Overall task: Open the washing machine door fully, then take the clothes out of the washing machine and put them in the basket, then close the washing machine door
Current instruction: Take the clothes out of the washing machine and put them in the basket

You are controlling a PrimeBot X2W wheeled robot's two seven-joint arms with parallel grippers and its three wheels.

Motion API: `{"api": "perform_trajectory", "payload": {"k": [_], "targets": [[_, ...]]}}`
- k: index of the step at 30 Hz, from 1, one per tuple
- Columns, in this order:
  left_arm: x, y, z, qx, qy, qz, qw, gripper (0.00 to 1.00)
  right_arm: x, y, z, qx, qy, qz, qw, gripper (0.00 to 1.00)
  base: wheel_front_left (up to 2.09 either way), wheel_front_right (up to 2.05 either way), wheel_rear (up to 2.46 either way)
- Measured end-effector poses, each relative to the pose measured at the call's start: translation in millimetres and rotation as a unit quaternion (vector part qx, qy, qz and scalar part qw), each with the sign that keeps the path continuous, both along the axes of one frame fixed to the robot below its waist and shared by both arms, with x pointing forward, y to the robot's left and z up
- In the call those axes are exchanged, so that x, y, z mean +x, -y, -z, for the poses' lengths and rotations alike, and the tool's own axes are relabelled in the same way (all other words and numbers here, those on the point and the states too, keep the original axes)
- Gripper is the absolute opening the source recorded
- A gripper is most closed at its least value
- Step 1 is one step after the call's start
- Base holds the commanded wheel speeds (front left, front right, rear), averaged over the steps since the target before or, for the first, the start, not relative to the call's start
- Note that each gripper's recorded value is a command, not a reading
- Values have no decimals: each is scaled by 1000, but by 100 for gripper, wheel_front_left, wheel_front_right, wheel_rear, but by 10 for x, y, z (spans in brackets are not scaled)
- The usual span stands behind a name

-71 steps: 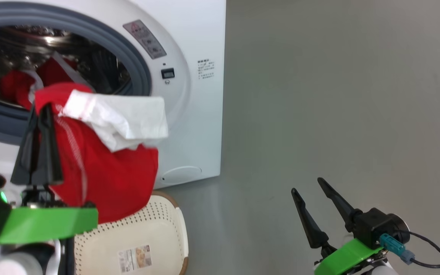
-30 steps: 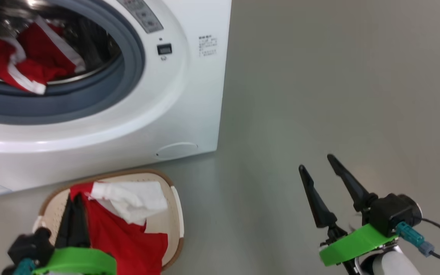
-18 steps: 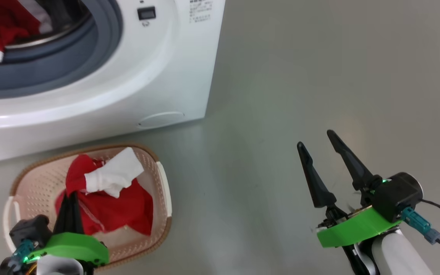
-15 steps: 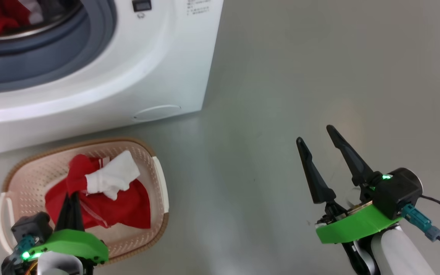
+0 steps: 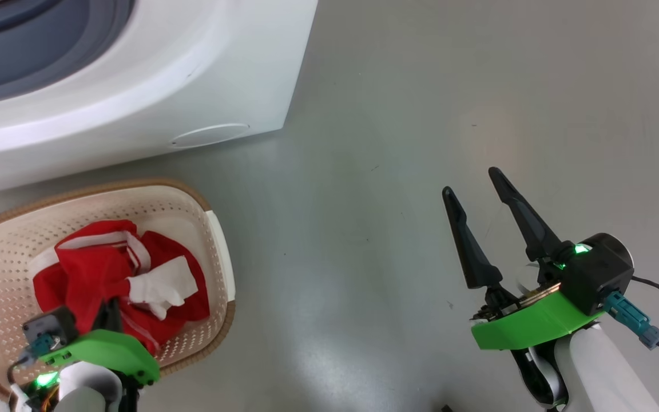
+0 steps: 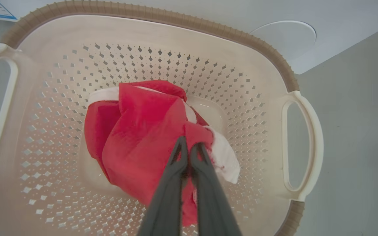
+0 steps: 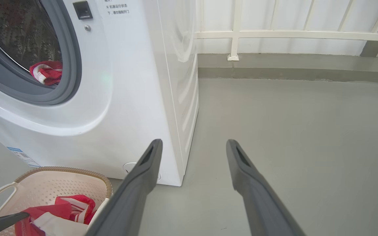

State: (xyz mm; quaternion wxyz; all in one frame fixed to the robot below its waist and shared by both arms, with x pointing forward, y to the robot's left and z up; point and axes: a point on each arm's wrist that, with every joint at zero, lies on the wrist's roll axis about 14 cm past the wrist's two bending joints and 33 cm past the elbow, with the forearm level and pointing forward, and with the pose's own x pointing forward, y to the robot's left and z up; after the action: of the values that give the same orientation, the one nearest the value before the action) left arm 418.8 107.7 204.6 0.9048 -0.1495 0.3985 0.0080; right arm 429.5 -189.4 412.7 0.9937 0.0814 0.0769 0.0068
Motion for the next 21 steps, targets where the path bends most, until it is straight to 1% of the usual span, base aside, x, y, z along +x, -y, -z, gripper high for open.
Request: {"api": "perform_trajectory", "payload": {"k": [3, 4, 5, 6, 7, 8, 9, 14, 21], "targets": [[16, 4, 29, -4, -6, -4, 1000, 0, -1, 1, 29, 3, -3, 1, 1000, 100, 0, 0, 0], [28, 2, 26, -5, -5, -6, 1000, 11, 2, -4, 29, 5, -3, 1, 1000, 100, 0, 0, 0], [37, -5, 21, -5, -5, -8, 1000, 31, 7, -11, 25, 5, -2, 0, 1000, 100, 0, 0, 0], [39, -5, 15, -8, -4, -8, 1000, 49, 14, -17, 17, 6, -1, -1, 1000, 100, 0, 0, 0], [38, -14, 10, -7, -4, -9, 1000, 87, 20, -22, 8, 6, 1, -2, 1000, 100, 0, 0, 0], [37, -23, 2, -8, -4, -11, 1000, 87, 29, -27, -4, 6, 3, -3, 1000, 100, 0, 0, 0], [37, -30, -11, -9, -2, -12, 1000, 100, 41, -33, -24, 6, 6, -4, 1000, 100, 0, 0, 0], [188, -120, -195, -15, 31, -35, 999, 100, 47, -59, -112, 9, 19, -7, 1000, 100, 0, 0, 0], [308, -233, -546, -8, 87, -44, 995, 100, 26, -122, -264, 14, 37, -15, 999, 100, 0, 0, 0]]}}
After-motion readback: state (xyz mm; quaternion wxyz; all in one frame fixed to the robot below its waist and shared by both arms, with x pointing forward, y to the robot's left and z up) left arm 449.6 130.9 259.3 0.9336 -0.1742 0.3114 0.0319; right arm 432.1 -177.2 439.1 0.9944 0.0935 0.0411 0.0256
